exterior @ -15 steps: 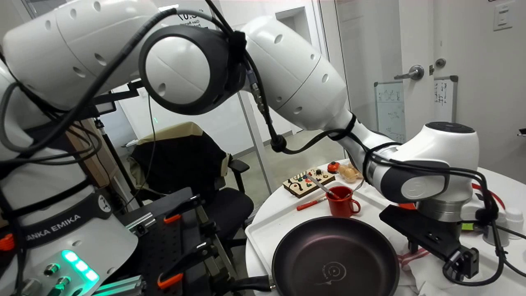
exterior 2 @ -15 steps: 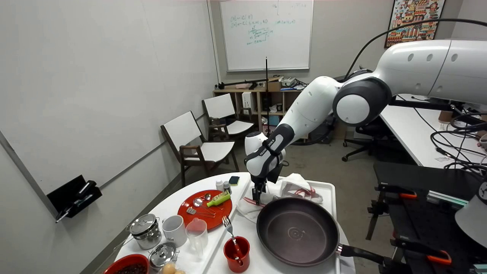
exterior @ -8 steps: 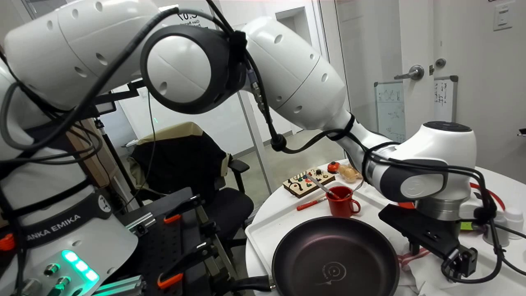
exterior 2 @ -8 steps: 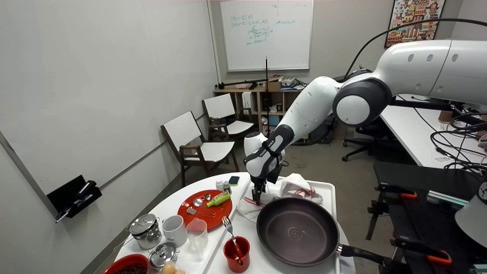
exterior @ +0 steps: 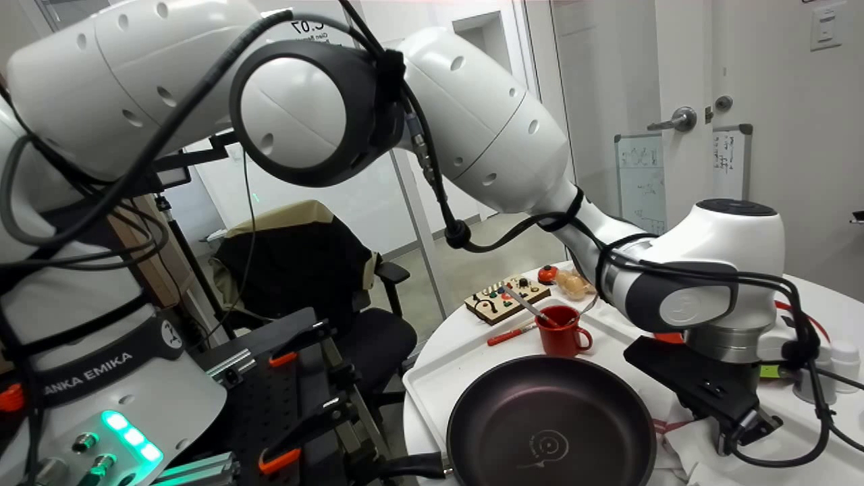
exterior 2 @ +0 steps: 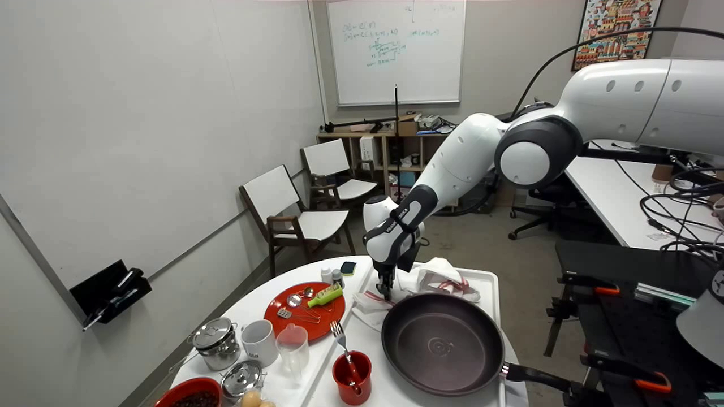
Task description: Use the right white towel farthest from you to wipe the pan
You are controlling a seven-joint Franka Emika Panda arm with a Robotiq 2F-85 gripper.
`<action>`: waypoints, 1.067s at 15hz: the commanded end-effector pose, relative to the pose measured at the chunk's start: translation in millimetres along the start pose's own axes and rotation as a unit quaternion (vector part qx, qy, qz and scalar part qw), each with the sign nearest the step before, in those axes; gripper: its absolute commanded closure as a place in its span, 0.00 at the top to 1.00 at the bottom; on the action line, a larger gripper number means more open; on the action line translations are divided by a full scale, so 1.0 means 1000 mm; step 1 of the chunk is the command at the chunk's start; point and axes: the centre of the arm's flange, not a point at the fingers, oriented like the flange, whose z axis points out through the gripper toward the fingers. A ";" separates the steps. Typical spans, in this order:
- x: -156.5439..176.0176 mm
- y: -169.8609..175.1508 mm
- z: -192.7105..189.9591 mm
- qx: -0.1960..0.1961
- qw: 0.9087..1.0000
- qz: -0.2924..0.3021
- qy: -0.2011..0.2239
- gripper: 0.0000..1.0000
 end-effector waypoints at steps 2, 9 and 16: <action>0.048 0.014 0.042 -0.010 1.000 0.003 0.003 0.00; 0.036 0.019 0.011 -0.005 1.000 0.004 0.020 0.02; 0.009 0.041 -0.044 0.010 0.997 0.006 0.072 0.02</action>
